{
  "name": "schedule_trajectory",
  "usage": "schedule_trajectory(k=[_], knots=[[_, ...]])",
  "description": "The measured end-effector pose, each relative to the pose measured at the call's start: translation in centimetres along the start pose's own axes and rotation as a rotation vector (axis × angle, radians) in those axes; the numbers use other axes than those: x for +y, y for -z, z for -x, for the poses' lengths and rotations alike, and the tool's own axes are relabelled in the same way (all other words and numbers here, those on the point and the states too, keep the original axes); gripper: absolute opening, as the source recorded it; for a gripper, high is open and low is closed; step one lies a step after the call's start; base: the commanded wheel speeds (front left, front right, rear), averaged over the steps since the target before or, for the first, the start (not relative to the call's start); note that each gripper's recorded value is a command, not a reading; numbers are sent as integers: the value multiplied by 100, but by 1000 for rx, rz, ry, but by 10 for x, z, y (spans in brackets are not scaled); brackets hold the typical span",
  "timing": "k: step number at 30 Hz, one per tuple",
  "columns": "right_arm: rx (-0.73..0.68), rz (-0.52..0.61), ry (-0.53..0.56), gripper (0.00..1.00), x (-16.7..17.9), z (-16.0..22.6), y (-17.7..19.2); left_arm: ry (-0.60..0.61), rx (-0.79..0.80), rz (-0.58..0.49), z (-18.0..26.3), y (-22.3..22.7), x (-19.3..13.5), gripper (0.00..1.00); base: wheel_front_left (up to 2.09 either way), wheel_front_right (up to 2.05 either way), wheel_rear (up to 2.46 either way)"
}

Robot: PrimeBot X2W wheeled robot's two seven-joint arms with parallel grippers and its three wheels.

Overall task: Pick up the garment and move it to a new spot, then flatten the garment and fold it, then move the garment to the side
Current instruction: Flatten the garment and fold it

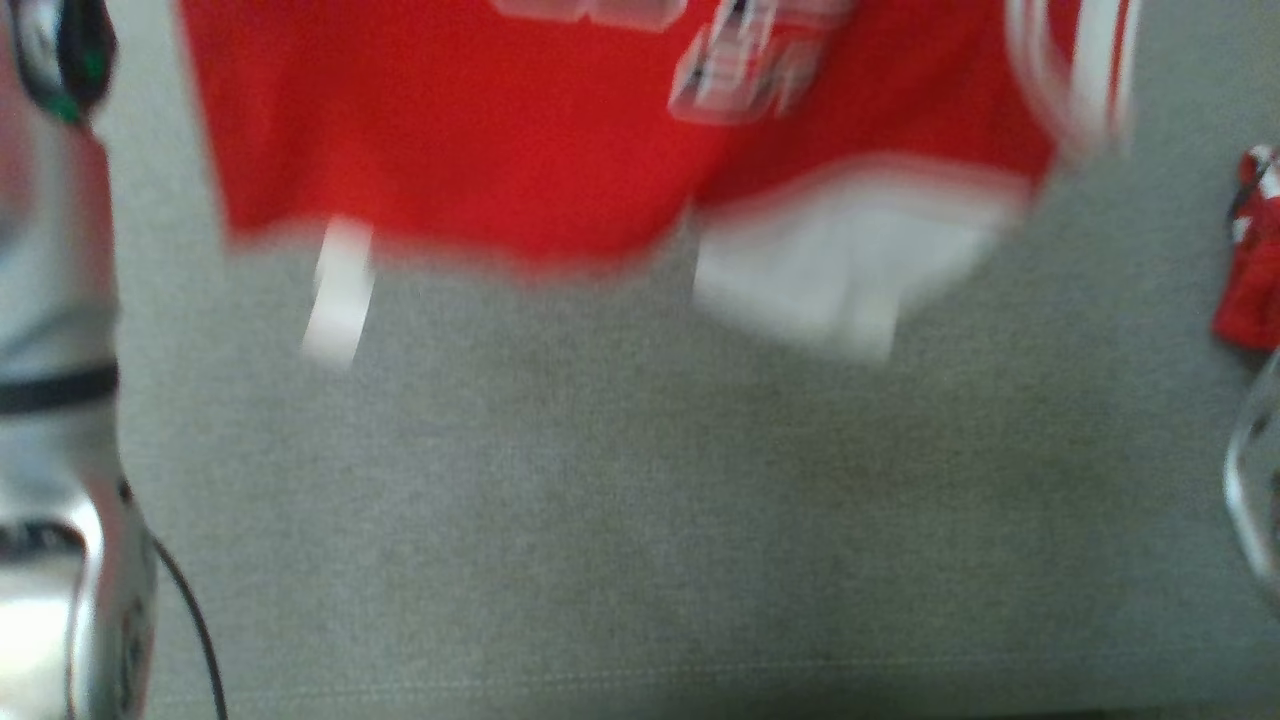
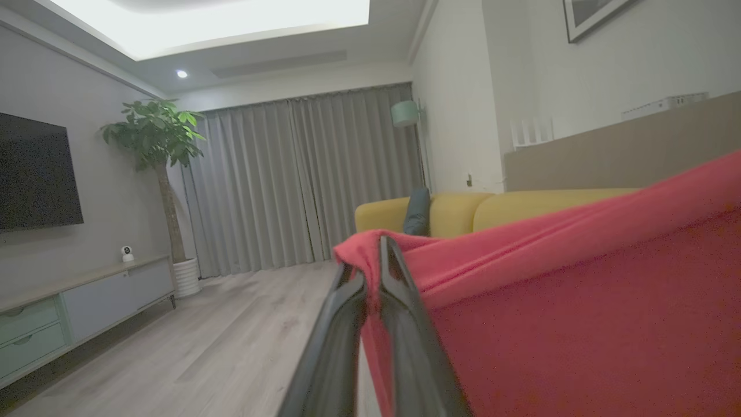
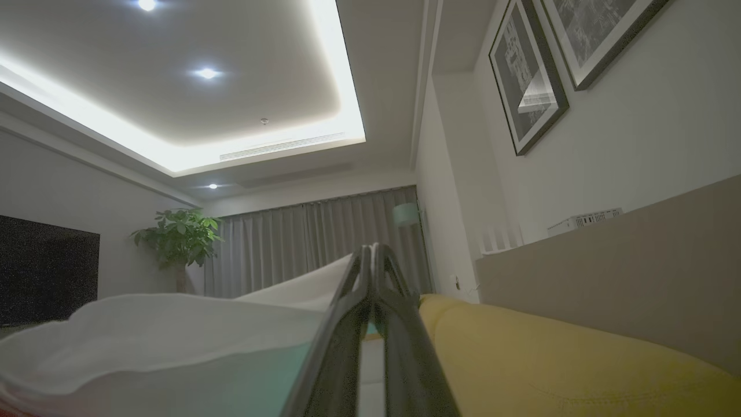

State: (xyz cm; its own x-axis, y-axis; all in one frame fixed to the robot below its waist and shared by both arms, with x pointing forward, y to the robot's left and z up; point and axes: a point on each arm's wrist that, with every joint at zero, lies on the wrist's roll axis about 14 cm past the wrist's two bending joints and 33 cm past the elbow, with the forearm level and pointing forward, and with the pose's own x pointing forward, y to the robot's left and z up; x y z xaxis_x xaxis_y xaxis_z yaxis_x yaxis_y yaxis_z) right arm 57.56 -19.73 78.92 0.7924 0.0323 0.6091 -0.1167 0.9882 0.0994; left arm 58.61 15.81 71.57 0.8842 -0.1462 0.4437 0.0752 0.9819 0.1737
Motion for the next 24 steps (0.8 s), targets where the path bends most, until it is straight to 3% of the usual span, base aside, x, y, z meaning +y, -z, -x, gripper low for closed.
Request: schedule_trajectory(k=[7,11,16,20,24], knots=[[-57,44,17,0,-4,-41,12,-72,-98,13,-43,-1,11,0,0,0,0],[48,36,65,0,-22,-26,55,-65,15,67,-35,45,-4,0,0,0,0],[274,10,126,0,-45,47,135,-54,273,178,29,140,-36,0,0,0,0],[500,-61,174,0,-47,146,193,-89,486,277,111,198,-59,0,0,0,0],[693,-121,203,0,-36,245,218,-122,670,329,197,229,-74,0,0,0,0]])
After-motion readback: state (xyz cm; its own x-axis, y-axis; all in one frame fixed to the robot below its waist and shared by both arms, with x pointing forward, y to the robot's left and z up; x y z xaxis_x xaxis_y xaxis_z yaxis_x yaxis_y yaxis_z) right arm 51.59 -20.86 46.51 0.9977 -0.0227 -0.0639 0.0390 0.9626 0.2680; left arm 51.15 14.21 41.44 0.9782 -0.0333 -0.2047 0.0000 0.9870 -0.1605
